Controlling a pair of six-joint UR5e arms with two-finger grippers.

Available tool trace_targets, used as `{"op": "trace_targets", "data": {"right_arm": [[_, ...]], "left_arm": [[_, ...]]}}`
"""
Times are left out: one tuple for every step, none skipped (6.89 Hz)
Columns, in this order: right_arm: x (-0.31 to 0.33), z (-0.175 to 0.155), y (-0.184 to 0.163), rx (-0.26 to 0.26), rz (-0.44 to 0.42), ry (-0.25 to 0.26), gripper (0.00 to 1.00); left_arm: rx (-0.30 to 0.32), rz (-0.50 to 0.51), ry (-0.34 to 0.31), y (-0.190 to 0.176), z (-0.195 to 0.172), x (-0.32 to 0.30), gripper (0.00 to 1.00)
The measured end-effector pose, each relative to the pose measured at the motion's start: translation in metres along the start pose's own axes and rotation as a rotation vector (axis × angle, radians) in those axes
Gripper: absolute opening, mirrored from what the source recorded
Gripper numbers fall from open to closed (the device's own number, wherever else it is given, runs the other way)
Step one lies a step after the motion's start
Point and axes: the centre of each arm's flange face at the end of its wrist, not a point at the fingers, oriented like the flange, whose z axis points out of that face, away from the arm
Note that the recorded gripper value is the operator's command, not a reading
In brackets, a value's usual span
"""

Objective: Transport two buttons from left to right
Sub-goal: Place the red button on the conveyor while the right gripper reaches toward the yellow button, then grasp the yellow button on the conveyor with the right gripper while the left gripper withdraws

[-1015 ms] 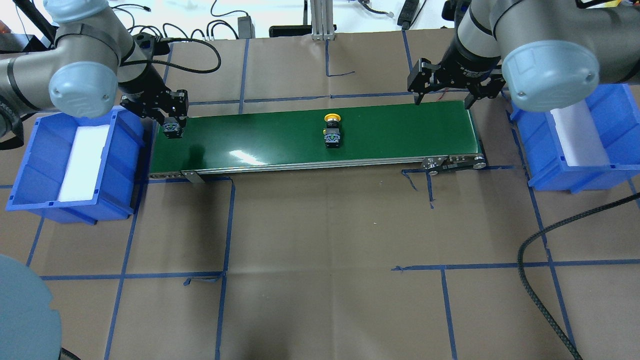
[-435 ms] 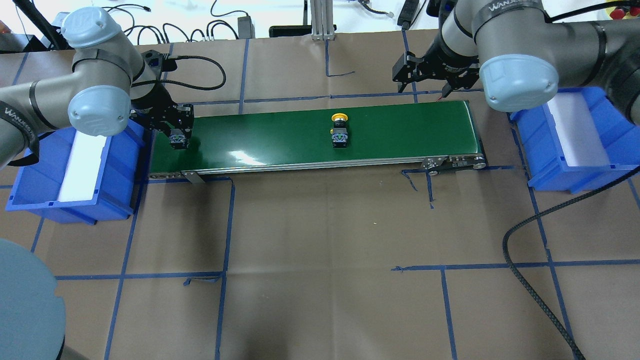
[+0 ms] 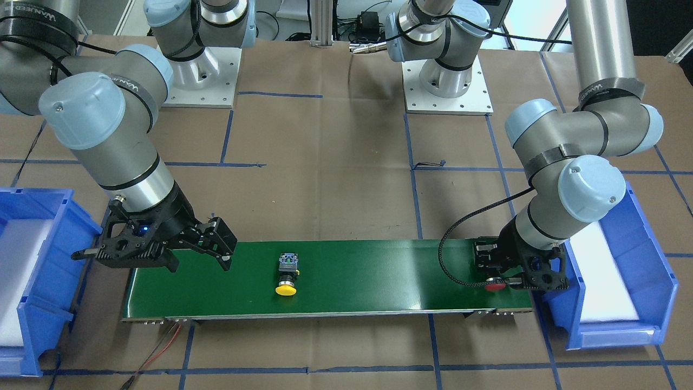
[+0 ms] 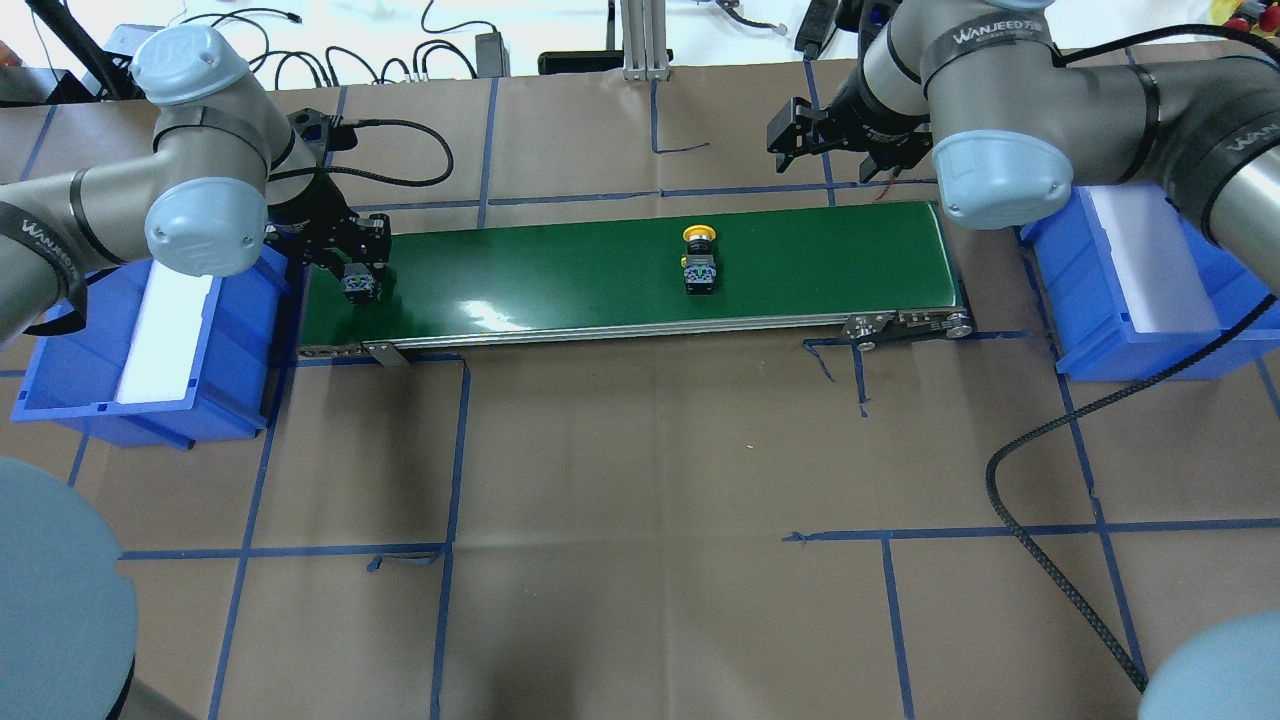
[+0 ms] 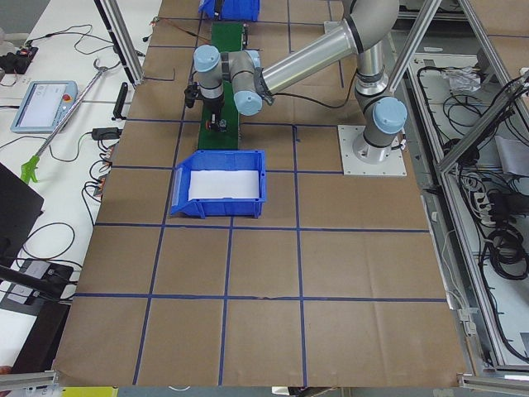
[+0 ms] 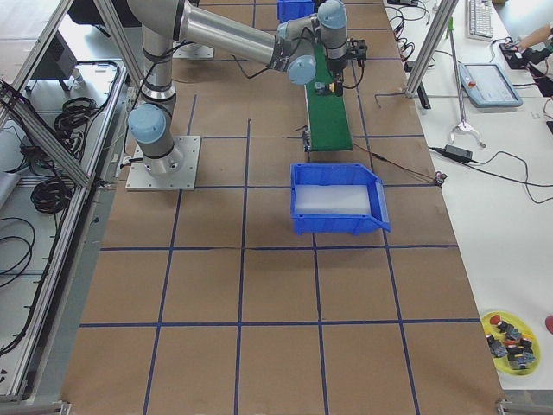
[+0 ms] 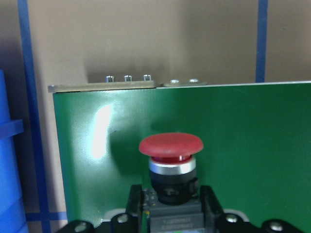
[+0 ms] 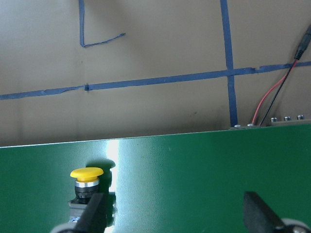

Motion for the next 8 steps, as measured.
{"op": "trace_targets", "data": {"right_arm": [[0.000,0.004,0.003,-0.007,0.000,0.002,1.00],[0.001,0.008,0.005,-0.014,-0.001,0.004,1.00],[0.001,0.013,0.008,-0.022,-0.001,0.004,0.99],[-0.002,0.019,0.013,-0.031,-0.002,0.002,0.99],[-0.007,0.026,0.017,-0.043,0.000,0.001,0.99],[-0.013,0.037,0.019,-0.052,0.002,0.003,0.99],[-0.019,0.046,0.020,-0.054,-0.004,0.007,0.99],[-0.024,0.053,0.021,-0.058,-0.010,0.008,0.99]], "left_arm": [[0.008,-0.003,-0.003,-0.002,-0.005,0.000,1.00],[0.025,-0.004,-0.008,-0.004,-0.018,0.000,1.00],[0.034,-0.003,-0.010,-0.004,-0.035,0.001,1.00],[0.028,-0.002,-0.008,-0.003,-0.061,0.003,1.00],[0.007,-0.001,-0.004,0.000,-0.092,0.007,1.00],[-0.019,0.000,0.001,0.006,-0.123,0.013,1.00],[-0.038,0.001,0.004,0.016,-0.151,0.027,1.00],[-0.039,0.004,-0.001,0.033,-0.177,0.050,1.00]]}}
